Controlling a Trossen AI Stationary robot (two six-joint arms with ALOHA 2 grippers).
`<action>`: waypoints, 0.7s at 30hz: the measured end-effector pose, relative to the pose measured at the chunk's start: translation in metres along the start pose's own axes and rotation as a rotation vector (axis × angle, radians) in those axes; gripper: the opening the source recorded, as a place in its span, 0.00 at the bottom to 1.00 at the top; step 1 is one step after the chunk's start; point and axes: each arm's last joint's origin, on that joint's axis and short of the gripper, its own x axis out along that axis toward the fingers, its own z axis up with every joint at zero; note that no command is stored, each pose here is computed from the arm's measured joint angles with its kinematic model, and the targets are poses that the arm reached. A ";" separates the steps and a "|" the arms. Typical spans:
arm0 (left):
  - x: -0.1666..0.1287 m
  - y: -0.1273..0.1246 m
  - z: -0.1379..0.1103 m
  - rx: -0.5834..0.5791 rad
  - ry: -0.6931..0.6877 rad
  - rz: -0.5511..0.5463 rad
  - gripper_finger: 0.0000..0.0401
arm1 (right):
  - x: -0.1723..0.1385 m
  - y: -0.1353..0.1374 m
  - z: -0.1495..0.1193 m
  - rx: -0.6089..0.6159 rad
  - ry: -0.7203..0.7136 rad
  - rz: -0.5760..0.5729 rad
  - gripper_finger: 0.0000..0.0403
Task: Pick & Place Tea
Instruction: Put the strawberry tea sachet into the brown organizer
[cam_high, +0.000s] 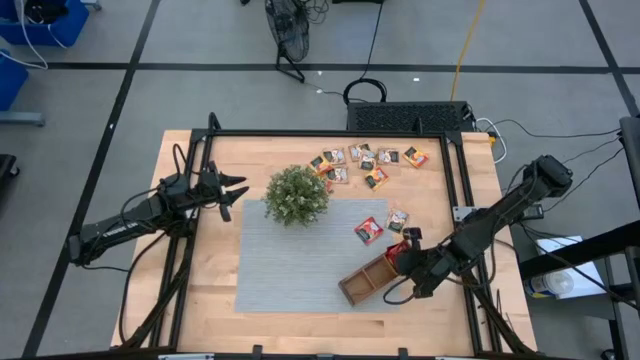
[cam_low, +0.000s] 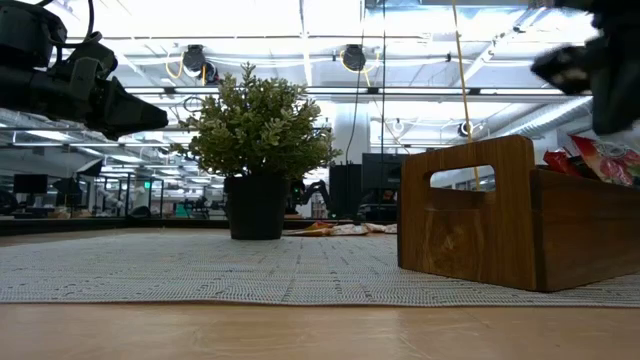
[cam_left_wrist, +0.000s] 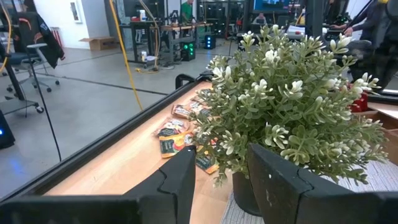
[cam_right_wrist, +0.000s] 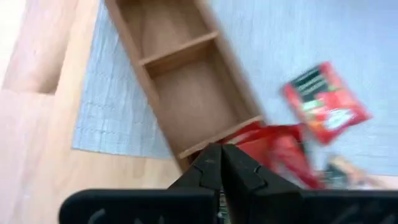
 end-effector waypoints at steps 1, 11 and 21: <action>0.000 0.000 0.000 0.000 0.000 0.000 0.37 | -0.004 -0.002 0.001 -0.006 -0.007 -0.023 0.00; 0.000 0.000 0.000 0.000 0.000 0.000 0.37 | -0.008 -0.012 -0.002 -0.023 0.056 -0.090 0.00; 0.000 0.000 0.000 0.000 0.000 0.000 0.37 | -0.008 -0.015 -0.001 -0.051 0.058 -0.091 0.00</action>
